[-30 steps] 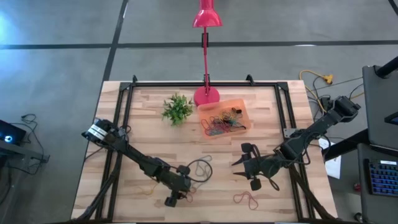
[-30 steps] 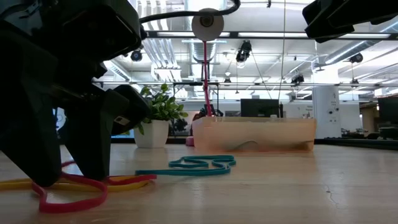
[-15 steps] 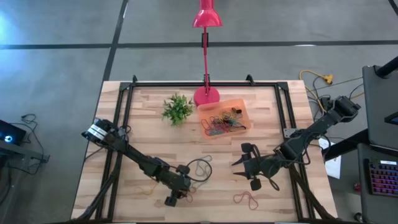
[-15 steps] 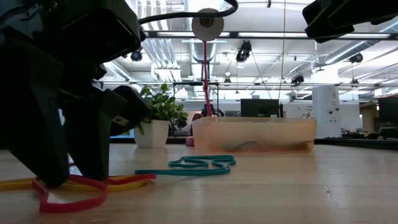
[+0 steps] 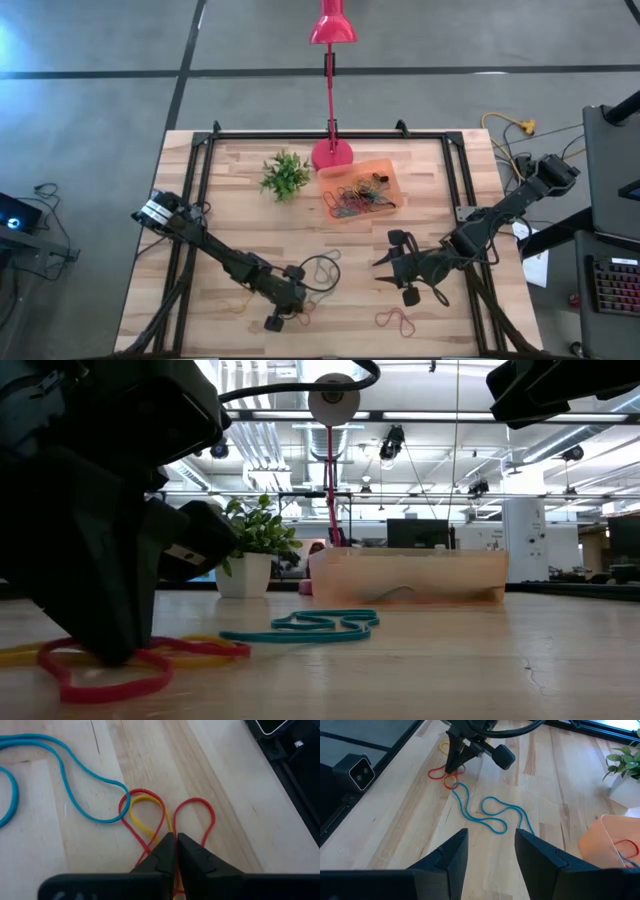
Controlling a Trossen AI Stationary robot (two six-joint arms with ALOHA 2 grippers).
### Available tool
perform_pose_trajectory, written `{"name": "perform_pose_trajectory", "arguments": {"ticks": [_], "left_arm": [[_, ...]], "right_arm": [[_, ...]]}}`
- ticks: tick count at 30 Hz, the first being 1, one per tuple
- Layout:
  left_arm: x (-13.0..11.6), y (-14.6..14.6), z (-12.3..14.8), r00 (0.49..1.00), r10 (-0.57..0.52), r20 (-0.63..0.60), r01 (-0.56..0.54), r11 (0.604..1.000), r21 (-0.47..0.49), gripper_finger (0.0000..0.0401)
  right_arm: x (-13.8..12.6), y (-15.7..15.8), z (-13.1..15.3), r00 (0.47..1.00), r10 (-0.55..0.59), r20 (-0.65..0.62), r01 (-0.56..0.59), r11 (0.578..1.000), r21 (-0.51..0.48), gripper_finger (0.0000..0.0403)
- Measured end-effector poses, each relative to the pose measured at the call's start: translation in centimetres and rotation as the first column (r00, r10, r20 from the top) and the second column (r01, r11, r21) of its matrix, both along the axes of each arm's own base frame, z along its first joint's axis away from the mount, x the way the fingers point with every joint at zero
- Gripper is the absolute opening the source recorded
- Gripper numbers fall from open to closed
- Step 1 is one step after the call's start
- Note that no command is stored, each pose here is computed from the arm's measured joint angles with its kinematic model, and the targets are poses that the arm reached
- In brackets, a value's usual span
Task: Pick and place rubber bands into bin
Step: Put the red rubberband into the orange container
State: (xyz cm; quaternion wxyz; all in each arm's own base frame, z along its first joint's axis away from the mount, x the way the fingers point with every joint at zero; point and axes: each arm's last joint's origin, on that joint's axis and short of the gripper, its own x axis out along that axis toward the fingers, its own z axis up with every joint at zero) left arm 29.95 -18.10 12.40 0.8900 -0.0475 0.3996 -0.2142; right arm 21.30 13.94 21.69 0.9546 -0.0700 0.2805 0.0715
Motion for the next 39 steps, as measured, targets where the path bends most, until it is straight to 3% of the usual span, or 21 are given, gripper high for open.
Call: {"name": "perform_pose_trajectory", "arguments": {"ticks": [39], "left_arm": [[0.02, -0.09, 0.53, 1.000, 0.006, 0.005, -0.006, 0.999, -0.040, 0.0000]], "right_arm": [[-0.02, -0.01, -0.05, 1.000, -0.014, -0.005, 0.014, 1.000, 0.022, 0.0148]]}}
